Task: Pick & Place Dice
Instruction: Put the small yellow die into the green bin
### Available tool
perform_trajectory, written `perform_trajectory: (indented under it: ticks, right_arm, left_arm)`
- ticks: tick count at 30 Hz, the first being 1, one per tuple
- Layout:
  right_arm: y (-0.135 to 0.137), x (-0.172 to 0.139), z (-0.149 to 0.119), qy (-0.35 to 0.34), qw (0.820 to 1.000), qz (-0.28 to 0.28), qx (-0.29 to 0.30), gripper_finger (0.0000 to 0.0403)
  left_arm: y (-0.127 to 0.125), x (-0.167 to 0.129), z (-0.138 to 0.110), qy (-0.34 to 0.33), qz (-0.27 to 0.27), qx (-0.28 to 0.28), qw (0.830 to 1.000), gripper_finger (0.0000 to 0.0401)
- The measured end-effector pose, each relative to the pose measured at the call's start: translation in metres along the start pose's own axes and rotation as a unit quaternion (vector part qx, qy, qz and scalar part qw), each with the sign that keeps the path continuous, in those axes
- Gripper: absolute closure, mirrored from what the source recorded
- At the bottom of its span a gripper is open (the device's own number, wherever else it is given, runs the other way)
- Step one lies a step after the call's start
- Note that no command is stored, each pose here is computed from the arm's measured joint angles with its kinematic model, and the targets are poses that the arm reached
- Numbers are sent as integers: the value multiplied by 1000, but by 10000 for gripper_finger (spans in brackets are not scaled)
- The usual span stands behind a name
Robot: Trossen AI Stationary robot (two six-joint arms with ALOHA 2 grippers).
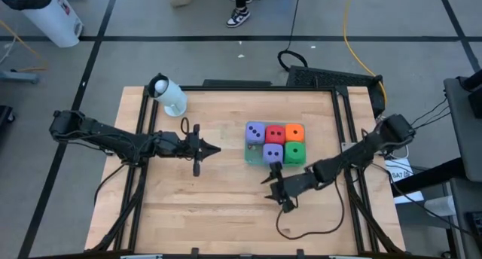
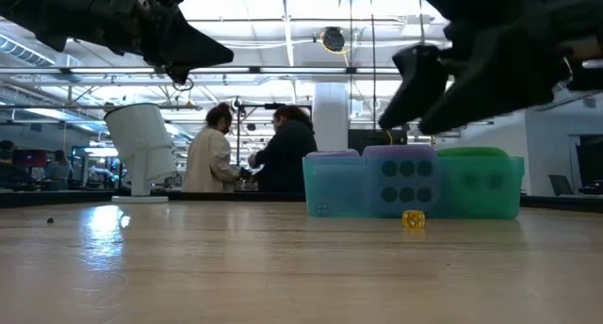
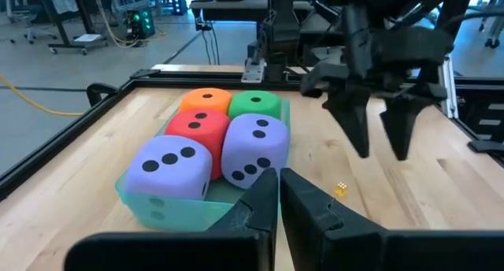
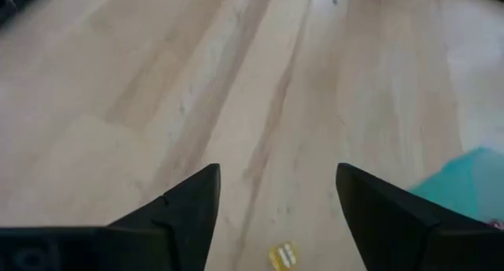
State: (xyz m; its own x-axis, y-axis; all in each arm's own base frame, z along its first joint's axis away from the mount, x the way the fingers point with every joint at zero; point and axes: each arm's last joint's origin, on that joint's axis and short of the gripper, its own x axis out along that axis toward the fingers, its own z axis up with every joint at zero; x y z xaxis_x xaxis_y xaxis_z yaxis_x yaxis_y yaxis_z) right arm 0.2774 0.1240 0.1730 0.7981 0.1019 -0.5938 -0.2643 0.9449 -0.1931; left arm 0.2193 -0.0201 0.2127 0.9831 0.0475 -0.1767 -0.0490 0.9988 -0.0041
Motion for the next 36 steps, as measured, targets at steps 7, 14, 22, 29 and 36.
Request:
perform_trajectory:
  ticks: [7,14,22,29,36]
  right_arm:
    - [-3,20,-26,55,998,8,32,178]
    - [-7,36,-41,88,995,11,40,204]
    - [-10,40,-49,116,991,6,61,244]
    - [-9,40,-49,117,991,8,65,297]
    - [-12,36,-44,106,992,3,62,362]
  left_arm:
    - [0,0,0,2,0,1,1000,375]
    - [0,0,0,1,0,2,1000,375]
    - [0,0,0,2,0,2,1000,375]
    - [0,0,-1,3,0,3,1000,375]
    - [0,0,0,2,0,3,1000,375]
